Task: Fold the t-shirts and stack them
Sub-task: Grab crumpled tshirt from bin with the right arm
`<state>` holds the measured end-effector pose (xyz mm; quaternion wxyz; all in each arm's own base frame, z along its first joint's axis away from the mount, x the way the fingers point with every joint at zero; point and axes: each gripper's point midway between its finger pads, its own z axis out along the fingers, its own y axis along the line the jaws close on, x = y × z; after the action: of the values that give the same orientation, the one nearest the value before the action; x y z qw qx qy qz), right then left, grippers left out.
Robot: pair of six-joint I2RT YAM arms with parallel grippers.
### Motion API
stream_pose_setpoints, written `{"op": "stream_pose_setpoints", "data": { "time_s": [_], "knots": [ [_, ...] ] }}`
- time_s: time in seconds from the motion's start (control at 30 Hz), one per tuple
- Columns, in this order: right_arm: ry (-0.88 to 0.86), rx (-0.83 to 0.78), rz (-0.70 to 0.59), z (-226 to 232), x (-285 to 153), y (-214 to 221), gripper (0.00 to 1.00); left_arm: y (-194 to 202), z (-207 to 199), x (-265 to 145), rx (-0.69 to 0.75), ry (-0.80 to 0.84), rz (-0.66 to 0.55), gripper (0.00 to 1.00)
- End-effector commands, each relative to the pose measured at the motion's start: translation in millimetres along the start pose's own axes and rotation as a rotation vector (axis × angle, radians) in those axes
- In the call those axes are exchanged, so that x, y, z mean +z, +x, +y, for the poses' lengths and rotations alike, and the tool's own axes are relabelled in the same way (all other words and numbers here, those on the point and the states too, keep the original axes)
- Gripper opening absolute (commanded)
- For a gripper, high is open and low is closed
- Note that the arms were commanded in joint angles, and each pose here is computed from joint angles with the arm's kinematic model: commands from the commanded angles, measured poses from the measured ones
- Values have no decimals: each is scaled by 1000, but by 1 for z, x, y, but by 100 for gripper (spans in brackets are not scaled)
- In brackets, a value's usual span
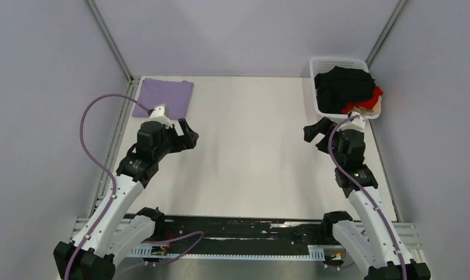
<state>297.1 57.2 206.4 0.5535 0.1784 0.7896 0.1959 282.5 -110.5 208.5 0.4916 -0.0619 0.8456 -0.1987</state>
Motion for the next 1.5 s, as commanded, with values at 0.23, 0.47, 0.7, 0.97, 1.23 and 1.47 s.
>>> {"op": "stream_pose_setpoints", "data": {
  "time_s": [0.23,0.47,0.7,0.97,1.23,1.47],
  "knots": [
    [342,-46,-239,-25,54,-137,100,-15,-4,8,-1,2,-44,100],
    [393,61,-55,-85,151,-159,91,-12,-2,24,-24,-15,-28,100],
    [365,1,68,-116,248,-148,82,-8,2,40,-19,-43,9,100],
    [213,-52,69,-88,274,-167,0,-7,-1,43,-20,-30,25,100],
    [-69,-235,-112,47,168,-243,0,-9,-3,22,-23,0,-25,100],
    [-660,-308,-75,195,21,-217,0,-10,-5,0,-28,30,-69,100]
  ]
}}
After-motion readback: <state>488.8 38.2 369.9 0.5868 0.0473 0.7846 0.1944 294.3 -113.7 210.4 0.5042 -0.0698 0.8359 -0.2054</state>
